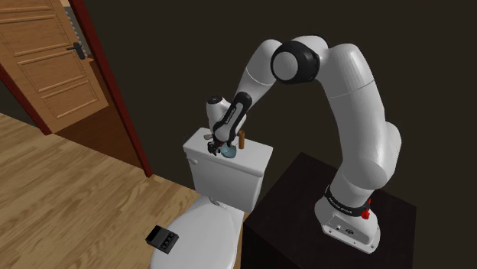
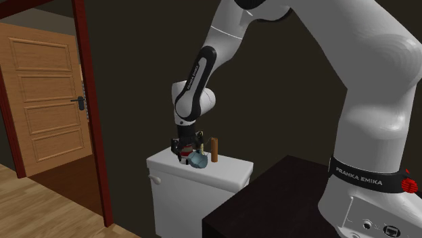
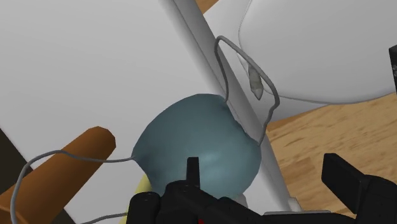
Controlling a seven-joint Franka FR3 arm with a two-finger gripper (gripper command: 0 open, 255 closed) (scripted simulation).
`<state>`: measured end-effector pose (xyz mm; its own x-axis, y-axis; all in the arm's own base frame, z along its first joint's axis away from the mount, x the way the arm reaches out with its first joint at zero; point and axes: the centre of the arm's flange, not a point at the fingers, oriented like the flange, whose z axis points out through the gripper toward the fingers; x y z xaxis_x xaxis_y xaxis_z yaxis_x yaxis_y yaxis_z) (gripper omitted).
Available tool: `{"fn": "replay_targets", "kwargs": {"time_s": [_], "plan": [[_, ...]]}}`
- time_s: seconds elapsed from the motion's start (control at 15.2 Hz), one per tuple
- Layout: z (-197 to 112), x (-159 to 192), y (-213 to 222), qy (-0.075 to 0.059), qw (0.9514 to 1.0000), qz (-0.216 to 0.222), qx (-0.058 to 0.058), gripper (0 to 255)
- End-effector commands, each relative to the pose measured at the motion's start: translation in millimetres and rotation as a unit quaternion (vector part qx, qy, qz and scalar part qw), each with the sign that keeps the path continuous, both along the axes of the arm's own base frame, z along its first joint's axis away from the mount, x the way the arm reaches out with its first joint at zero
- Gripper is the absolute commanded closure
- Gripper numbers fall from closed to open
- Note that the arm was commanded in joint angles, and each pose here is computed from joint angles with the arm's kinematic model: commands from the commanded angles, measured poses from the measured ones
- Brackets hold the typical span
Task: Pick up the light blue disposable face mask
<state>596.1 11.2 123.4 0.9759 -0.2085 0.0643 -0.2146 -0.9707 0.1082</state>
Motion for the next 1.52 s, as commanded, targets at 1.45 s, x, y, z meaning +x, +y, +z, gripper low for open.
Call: {"fn": "replay_targets", "kwargs": {"time_s": [1.45], "plan": [[66,0,0,0.000,1.0000,0.000,0.000,255]]}}
